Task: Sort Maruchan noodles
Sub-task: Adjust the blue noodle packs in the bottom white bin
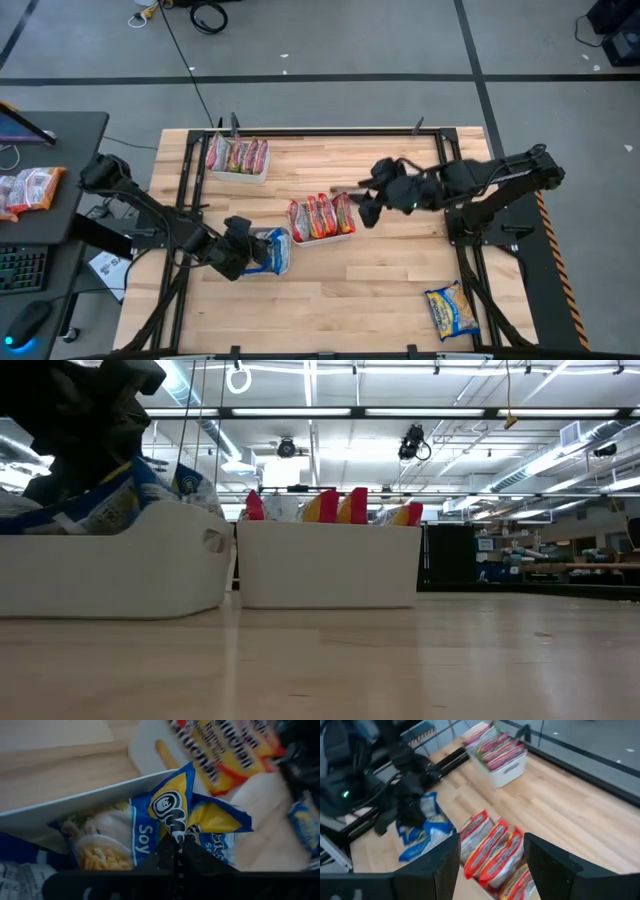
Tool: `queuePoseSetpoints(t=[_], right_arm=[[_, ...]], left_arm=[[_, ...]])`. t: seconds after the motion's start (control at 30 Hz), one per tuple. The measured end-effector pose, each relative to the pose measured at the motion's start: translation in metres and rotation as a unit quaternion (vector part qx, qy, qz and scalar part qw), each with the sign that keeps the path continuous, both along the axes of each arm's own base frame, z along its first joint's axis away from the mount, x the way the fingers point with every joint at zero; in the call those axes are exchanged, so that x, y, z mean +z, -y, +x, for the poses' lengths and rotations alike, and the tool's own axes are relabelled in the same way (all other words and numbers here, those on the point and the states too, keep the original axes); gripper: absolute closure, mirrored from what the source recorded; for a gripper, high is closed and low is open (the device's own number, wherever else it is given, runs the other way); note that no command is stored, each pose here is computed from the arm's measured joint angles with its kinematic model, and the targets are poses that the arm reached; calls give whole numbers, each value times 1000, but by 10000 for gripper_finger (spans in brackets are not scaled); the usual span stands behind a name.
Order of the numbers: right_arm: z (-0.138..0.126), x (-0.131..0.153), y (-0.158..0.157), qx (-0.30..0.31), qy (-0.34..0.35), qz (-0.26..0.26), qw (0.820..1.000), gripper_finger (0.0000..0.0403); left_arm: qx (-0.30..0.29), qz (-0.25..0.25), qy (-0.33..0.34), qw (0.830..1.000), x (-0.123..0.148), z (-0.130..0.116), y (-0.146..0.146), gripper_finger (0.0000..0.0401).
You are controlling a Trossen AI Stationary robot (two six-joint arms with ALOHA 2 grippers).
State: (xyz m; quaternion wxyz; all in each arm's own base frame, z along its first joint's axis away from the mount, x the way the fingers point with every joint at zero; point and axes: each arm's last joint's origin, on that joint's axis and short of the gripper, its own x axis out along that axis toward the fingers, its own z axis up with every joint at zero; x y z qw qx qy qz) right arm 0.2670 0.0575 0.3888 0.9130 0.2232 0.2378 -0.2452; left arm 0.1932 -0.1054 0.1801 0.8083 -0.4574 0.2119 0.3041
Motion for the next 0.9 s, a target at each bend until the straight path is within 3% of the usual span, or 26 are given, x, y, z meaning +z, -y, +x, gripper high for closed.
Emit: queuePoseSetpoints(t=[0.2, 0.4, 0.53, 0.73, 0.9], right_arm=[[30, -40, -34, 53, -32, -37, 997, 186], [99, -71, -77, 132, -40, -31, 990, 197], [146, -93, -91, 141, -65, -45, 987, 198], [197, -133, -100, 159, -90, -25, 983, 198], [205, -162, -108, 152, -147, -60, 976, 198]], left_arm=[[-27, 16, -74, 997, -6, 0, -14, 360], [-112, 2, -101, 989, -4, 9, -20, 277], [-159, -3, -82, 984, 7, 7, -20, 218], [-230, -12, -104, 968, 24, -17, -27, 172], [-253, 13, -174, 952, 29, -47, -38, 175]])
